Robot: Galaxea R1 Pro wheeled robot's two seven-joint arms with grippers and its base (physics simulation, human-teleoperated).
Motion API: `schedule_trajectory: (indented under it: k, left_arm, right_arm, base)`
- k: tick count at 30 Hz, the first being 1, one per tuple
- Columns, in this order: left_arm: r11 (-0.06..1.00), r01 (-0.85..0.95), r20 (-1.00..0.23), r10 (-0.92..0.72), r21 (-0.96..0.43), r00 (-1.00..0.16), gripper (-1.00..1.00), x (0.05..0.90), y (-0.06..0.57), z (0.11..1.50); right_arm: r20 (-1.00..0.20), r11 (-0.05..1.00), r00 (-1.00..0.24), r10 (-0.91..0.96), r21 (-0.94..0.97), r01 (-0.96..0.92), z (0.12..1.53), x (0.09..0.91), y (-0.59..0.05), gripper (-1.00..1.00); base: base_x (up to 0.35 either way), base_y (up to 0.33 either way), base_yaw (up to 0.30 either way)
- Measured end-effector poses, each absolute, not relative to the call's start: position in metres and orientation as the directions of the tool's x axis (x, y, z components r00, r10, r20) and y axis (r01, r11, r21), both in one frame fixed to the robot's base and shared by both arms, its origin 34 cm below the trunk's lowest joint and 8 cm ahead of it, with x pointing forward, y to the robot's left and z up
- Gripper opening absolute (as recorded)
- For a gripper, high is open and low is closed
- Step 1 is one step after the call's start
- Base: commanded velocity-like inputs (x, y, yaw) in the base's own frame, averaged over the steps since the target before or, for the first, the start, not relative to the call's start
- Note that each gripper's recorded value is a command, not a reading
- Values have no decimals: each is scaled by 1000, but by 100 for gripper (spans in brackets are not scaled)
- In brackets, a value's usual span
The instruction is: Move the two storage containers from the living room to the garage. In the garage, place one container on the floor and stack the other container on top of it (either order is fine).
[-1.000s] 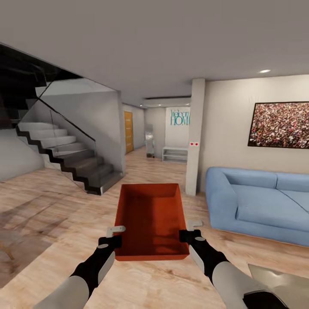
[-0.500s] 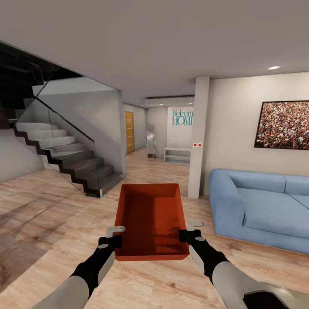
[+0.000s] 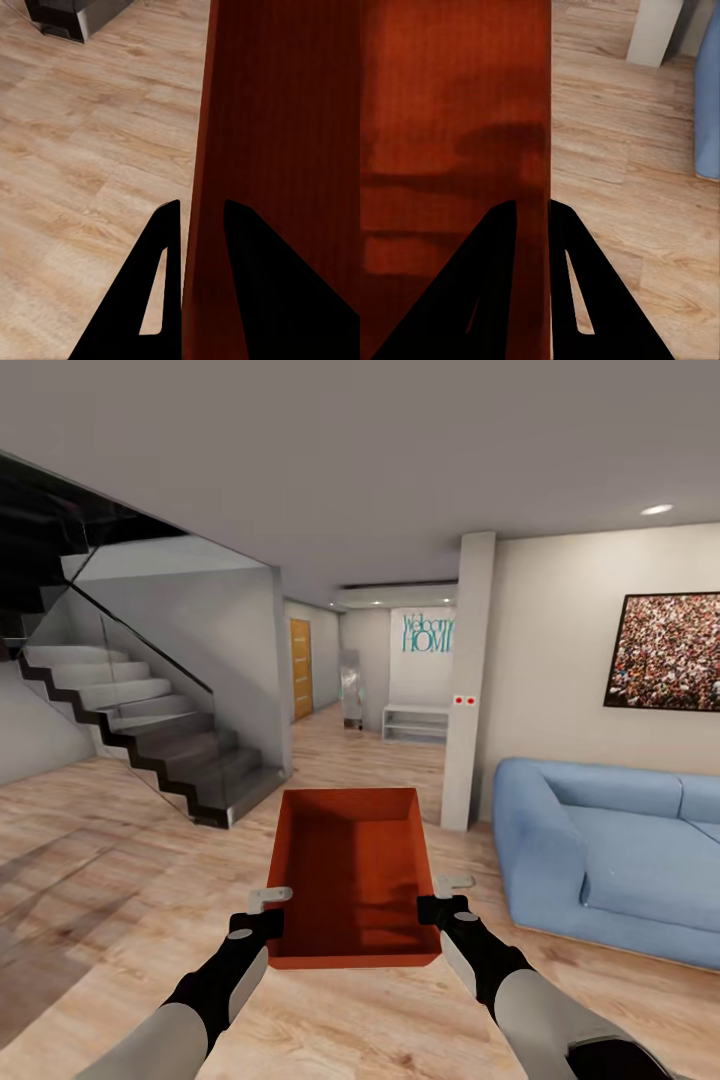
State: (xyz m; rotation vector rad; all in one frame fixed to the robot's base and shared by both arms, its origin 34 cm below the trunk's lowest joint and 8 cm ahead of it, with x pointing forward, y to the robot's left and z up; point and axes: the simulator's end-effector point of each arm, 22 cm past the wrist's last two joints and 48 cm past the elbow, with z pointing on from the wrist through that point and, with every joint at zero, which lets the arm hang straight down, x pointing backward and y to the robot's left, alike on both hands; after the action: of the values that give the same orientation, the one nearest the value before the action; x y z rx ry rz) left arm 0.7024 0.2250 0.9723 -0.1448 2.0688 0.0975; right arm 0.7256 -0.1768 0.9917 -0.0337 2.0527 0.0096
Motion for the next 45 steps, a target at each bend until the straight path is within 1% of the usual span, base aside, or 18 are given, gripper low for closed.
schedule_trajectory:
  k: [45]
  left_arm:
    - [989, -146, -872, -67, 6, -485, -100, 701, 225, 969]
  right_arm:
    - [-881, 1000, -472, -24, -11, -29, 990, 725, -177, -100]
  base:
    - [324, 0, 0]
